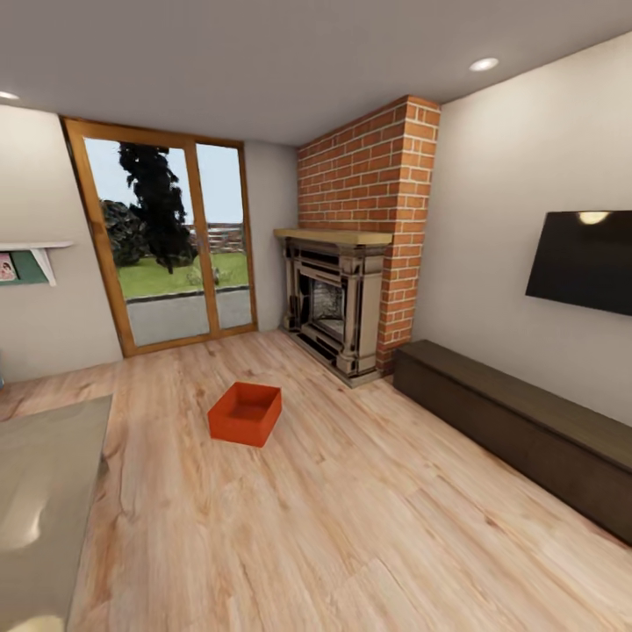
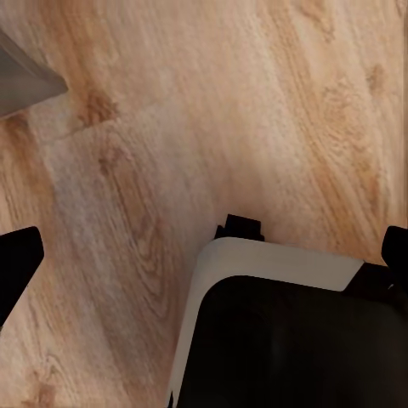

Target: Move the two storage containers from the living room to the garage. In the garage, place one container on the floor and stack the other container on top of it (either order is fine).

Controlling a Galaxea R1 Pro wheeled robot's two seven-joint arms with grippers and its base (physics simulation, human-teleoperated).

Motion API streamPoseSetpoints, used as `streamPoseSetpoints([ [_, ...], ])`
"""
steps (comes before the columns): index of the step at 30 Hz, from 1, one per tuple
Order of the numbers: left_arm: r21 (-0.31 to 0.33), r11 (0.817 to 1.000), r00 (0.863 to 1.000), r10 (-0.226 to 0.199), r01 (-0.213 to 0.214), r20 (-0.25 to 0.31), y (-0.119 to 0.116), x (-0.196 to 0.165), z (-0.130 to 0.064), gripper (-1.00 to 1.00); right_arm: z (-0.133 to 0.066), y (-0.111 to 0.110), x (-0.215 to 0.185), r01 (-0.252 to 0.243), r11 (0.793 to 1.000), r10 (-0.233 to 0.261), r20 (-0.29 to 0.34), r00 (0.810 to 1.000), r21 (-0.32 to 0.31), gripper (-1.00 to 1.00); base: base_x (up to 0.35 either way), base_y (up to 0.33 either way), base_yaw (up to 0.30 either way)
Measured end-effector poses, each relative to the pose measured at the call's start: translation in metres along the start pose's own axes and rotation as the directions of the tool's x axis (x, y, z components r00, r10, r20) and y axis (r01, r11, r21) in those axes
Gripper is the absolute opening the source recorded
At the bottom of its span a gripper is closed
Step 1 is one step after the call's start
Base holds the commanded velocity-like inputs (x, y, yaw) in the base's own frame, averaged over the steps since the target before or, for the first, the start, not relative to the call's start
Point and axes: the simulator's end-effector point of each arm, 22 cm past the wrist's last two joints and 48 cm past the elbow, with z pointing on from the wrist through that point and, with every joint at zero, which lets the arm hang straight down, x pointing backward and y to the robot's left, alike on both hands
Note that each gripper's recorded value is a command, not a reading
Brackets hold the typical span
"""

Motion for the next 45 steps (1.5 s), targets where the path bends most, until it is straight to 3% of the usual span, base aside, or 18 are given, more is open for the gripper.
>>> streamPoseSetpoints([
  [8,0.000,1.000,1.000,0.000,0.000,0.000,0.0000,0.0001,0.0000,1.00,0.0000,0.0006,-0.0005,0.008,1.000,-0.008,0.002,1.000,-0.001,1.00,0.318,0.000,0.070],
  [45,0.000,1.000,1.000,0.000,0.000,0.000,0.0001,0.0000,0.0000,1.00,0.0001,-0.0011,-0.0002,0.003,1.000,-0.003,0.001,1.000,0.003,1.00,0.318,0.000,0.265],
])
